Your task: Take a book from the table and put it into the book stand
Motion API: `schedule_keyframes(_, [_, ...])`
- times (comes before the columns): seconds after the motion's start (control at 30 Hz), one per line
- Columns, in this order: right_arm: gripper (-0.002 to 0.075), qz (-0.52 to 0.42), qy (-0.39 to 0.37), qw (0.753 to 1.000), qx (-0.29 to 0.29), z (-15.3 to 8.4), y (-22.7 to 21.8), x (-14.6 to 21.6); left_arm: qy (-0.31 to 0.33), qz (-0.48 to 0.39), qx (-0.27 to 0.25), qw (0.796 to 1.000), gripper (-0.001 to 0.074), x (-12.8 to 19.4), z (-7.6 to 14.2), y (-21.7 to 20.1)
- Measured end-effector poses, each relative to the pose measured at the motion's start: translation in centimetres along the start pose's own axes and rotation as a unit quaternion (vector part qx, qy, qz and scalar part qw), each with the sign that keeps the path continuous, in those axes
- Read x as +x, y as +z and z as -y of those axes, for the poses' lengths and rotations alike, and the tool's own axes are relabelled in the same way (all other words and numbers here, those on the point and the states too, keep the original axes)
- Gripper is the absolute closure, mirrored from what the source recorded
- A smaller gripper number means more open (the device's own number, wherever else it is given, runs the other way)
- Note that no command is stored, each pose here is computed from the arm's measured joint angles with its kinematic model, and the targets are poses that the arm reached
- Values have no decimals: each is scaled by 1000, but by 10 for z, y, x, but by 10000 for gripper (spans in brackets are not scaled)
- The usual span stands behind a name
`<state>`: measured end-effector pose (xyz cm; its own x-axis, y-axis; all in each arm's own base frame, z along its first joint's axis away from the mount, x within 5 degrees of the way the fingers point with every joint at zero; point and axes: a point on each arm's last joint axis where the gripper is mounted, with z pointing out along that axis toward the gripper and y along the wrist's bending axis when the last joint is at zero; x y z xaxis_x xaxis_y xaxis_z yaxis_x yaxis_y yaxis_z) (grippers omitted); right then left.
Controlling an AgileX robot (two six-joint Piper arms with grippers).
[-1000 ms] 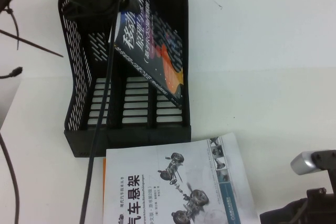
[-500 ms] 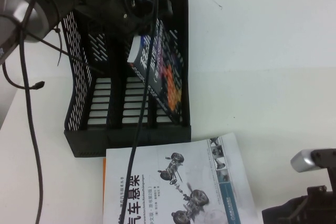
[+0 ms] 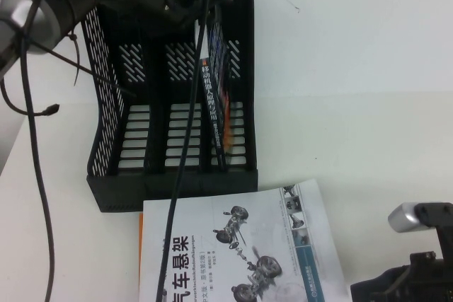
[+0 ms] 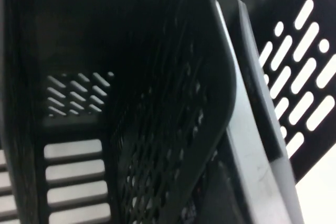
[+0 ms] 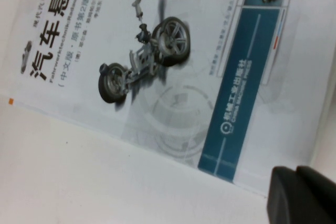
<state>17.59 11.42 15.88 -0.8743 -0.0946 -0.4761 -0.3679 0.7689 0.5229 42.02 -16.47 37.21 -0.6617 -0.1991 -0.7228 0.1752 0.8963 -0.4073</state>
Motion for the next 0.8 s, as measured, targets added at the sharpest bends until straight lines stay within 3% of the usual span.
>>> schedule_keyframes(0.13, [726,2,1,1000,-1,0,0,0,8,7,2,1000,360,-3,2,-8])
schedule_keyframes(0.2, [726,3,1,1000,0,0,0,-1,18,8,-3,1000,448,-5,4,-18])
schedule_keyframes(0.27, [726,3,2,1000,-1,0,0,-1,31,8,-13,999,592,-8,5,-34])
schedule_keyframes(0.37, [726,2,2,1000,-5,-1,0,0,53,1,-34,998,692,-11,7,-61])
schedule_keyframes(0.6, [726,2,7,1000,0,-1,0,-3,83,40,-57,994,733,-16,12,-137])
schedule_keyframes(0.8, [726,4,-8,1000,11,-6,-3,-22,85,66,-52,993,734,23,1,-192])
